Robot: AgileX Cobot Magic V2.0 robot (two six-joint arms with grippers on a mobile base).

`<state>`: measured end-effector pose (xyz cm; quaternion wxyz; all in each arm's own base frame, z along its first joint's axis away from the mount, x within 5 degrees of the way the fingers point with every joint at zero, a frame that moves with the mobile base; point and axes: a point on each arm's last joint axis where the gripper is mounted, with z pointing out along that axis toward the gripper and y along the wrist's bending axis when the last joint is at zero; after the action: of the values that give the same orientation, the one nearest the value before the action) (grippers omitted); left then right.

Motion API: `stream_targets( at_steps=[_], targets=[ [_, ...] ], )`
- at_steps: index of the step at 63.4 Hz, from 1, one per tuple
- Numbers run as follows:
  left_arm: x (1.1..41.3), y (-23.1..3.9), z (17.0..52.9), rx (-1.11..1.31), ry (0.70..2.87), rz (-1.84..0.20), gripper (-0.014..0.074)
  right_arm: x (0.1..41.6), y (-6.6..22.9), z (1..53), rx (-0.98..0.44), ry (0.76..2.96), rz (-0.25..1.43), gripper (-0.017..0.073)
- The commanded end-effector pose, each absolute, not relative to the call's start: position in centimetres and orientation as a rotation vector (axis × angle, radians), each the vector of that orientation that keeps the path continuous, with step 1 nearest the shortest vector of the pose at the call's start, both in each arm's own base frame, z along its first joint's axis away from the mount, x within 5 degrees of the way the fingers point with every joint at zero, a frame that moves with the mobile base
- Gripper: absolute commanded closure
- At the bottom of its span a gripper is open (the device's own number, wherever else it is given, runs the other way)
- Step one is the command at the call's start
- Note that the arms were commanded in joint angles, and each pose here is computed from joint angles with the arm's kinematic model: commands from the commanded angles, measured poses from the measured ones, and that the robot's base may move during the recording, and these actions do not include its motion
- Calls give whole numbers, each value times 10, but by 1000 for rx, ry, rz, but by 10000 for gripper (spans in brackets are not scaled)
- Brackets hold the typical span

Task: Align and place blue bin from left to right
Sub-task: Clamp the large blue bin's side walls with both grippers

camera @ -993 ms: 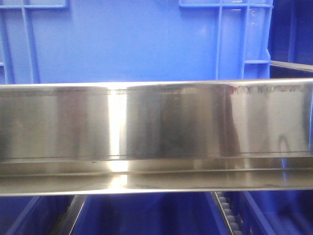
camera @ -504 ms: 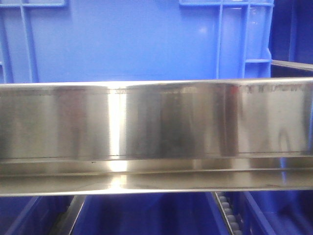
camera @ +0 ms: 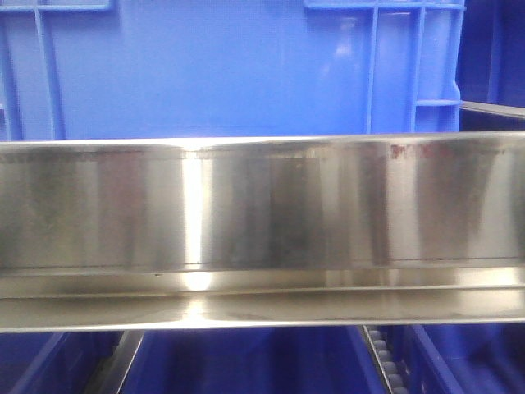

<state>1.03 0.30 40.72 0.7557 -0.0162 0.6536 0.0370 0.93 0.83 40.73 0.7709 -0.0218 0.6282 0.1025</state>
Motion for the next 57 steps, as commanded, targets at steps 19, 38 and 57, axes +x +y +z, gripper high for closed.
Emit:
stream_targets(
  at_steps=[19, 38, 57],
  targets=[
    [75, -4, 453, 39, 1606, -49, -8, 73, 16, 445, -67, 1500, 249, -1],
    [135, -30, 485, 185, 1757, -172, -8, 115, 52, 487, -316, 1691, 429, -1],
    [205, -50, 500, 183, 2051, -155, 44, 198, 87, 501, -402, 2059, 360, 0]
  ],
)
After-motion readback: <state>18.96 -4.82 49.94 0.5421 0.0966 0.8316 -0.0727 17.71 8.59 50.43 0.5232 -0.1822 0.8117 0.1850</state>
